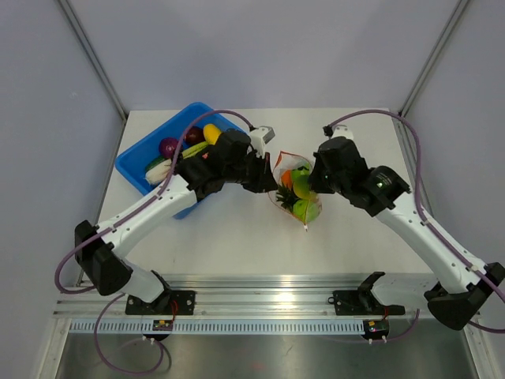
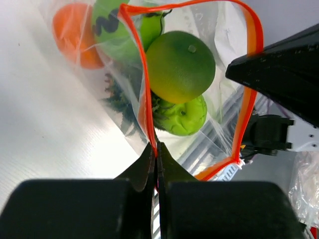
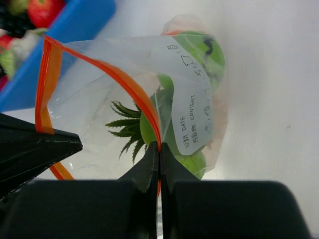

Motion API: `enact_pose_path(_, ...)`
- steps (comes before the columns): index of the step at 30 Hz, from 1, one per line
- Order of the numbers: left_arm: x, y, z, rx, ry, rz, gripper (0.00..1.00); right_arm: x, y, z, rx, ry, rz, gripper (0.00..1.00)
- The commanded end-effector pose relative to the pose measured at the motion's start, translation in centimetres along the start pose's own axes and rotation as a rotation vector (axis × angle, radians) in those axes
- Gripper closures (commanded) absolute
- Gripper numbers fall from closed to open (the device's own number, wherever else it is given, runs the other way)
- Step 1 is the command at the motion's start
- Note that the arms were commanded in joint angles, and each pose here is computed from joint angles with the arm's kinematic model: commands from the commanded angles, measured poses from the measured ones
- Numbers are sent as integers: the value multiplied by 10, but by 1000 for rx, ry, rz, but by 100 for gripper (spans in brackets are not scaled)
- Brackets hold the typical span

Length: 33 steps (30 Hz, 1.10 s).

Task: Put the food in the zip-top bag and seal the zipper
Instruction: Adjust the zipper food storage bag at the center of the board.

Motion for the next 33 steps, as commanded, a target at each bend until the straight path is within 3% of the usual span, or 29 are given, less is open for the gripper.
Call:
enact_pose_path(1, 19, -12, 36, 82, 15, -5, 100, -8, -25, 32, 89, -108, -38, 100)
enact_pose_path(5, 23, -13, 40, 128, 22, 15, 100, -7, -19, 25, 73, -93, -32, 100)
enact_pose_path(15, 40, -2, 14, 111, 83, 91, 100, 13, 0, 11, 22, 47, 16, 100)
enact_pose_path(25, 48, -6, 8, 132, 67, 94, 100, 12, 7, 8, 3, 38, 22, 99)
enact_pose_path(33, 53, -3, 8, 137, 62, 91, 100, 31, 30, -24, -61, 215, 82, 100)
Point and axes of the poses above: each gripper's point midway between its finger pads, its own z axis out along the fingers, its own x axis along the line the jaws close on, y = z × x, the point moved 6 cm from there along -z, back along the fingers, and after that the axes turned 9 degrees about -z, right-handed, at the moved point
